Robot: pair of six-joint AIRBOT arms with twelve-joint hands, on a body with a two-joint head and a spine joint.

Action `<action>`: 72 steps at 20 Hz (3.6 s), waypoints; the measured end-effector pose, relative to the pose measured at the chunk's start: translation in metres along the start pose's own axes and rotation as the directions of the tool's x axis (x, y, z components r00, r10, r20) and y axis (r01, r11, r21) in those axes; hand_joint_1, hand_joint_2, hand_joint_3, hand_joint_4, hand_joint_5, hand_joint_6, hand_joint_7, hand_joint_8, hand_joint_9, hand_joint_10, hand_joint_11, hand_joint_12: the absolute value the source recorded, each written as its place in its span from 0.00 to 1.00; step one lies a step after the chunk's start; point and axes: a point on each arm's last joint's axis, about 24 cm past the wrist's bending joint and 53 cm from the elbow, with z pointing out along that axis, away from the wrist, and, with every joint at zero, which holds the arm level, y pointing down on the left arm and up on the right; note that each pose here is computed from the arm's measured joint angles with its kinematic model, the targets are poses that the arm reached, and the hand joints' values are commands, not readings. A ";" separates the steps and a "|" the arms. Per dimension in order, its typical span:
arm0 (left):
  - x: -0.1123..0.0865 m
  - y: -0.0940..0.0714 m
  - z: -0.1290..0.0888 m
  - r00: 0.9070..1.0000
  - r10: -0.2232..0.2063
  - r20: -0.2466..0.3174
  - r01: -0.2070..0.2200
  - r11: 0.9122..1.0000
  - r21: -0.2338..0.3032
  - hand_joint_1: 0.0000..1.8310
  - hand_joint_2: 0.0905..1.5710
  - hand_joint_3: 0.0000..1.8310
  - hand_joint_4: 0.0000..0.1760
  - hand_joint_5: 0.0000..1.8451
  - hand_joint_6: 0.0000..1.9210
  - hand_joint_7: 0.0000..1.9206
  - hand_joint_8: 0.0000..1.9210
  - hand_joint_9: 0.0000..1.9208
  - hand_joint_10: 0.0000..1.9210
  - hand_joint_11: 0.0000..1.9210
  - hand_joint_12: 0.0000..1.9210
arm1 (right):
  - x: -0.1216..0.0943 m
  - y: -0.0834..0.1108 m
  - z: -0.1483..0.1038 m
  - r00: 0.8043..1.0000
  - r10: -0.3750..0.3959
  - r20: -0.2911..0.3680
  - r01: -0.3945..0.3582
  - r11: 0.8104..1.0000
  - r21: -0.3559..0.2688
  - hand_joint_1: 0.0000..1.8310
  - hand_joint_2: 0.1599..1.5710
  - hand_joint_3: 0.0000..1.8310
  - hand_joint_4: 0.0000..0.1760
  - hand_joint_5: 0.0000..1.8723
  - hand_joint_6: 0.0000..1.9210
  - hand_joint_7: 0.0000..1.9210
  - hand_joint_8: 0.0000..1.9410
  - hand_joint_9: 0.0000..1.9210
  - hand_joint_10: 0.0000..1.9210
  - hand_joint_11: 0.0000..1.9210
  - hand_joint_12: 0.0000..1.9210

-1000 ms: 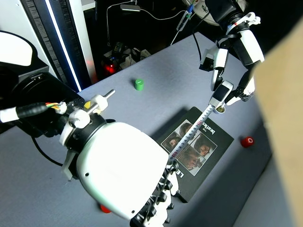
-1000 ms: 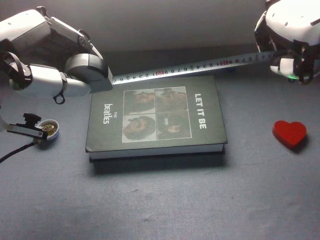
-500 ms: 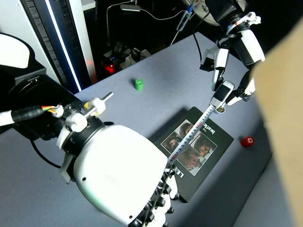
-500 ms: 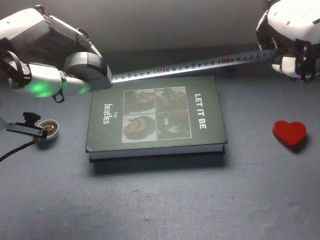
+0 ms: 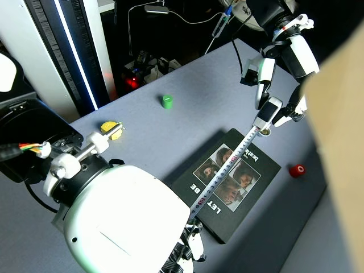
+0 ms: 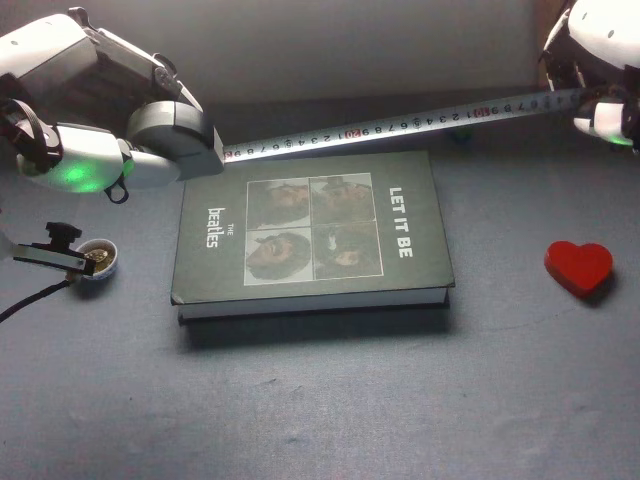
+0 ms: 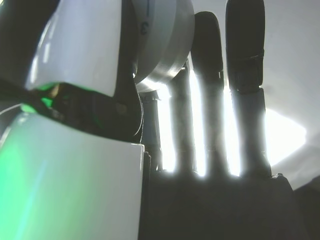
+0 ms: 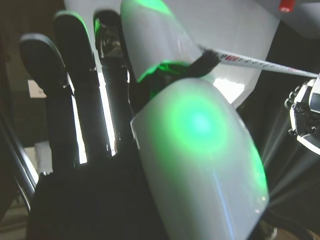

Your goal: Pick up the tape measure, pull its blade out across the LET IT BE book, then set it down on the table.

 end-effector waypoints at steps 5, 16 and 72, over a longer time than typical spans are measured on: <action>0.000 0.000 0.000 1.000 0.002 0.000 -0.002 1.000 0.000 0.76 0.68 0.00 0.00 0.57 0.34 0.52 0.48 0.49 0.65 0.52 0.41 | 0.000 0.000 0.000 1.000 0.000 -0.001 0.000 1.000 0.000 0.66 0.72 0.00 0.00 0.42 0.61 0.50 0.60 0.43 0.61 0.34 0.82; 0.000 0.001 -0.001 1.000 0.010 -0.002 -0.010 1.000 -0.003 0.76 0.68 0.00 0.00 0.55 0.36 0.53 0.48 0.49 0.66 0.52 0.42 | 0.010 0.002 -0.002 0.998 0.039 -0.040 -0.039 0.999 -0.001 0.72 0.74 0.00 0.00 0.39 0.65 0.47 0.59 0.39 0.77 0.33 0.83; -0.040 0.122 -0.001 0.970 0.242 -0.038 -0.245 0.953 -0.178 0.76 0.67 0.00 0.00 0.56 0.36 0.54 0.46 0.49 0.65 0.51 0.45 | 0.028 0.093 -0.075 0.991 0.000 -0.137 -0.029 0.979 -0.204 0.01 0.59 0.00 0.00 0.00 0.00 0.00 0.00 0.00 0.00 0.00 0.17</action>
